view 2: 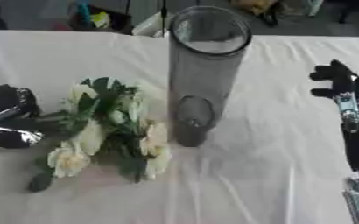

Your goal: Arrange flowers into the vase.

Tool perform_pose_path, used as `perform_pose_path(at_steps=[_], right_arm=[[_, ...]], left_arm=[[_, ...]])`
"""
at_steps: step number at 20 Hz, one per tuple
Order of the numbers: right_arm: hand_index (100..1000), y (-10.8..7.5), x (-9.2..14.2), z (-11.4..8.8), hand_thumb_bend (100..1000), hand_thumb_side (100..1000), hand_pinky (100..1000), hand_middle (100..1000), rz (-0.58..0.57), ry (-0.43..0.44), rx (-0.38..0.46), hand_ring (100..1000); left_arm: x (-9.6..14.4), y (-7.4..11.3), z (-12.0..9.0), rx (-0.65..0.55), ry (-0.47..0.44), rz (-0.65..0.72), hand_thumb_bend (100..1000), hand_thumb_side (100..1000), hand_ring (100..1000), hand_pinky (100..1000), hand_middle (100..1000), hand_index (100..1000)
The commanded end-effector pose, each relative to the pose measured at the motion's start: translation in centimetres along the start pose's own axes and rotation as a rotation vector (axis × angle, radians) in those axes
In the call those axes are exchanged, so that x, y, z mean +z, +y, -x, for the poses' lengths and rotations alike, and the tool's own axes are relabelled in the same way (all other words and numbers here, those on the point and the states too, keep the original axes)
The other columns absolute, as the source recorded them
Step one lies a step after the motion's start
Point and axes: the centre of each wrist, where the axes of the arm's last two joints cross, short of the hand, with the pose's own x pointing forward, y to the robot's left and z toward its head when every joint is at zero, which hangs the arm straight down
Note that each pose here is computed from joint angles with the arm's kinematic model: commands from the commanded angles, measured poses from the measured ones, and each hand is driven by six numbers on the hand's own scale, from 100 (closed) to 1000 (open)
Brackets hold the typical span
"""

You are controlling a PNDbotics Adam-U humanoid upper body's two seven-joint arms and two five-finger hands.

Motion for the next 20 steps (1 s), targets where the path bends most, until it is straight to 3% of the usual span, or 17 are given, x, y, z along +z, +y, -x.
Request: perform_pose_path(at_steps=[1,13,20], right_arm=[[788,-0.5,-0.3,-0.5,100,1000,711,677,0.004,-0.025,0.006,1000],[788,-0.5,-0.2,-0.5,100,1000,713,676,0.007,-0.021,0.004,1000],[789,-0.6,-0.2,-0.4,100,1000,714,676,0.011,-0.020,0.008,1000]], left_arm=[[0.3,1.6,0.7,-0.024,0.004,-0.052,100,588,100,100,100,112],[0.8,1.4,1.1,-0.001,-0.015,-0.117,100,555,100,100,100,100],[2.1,2.9,1.3,0.010,-0.002,-0.199,100,537,100,100,100,100]])
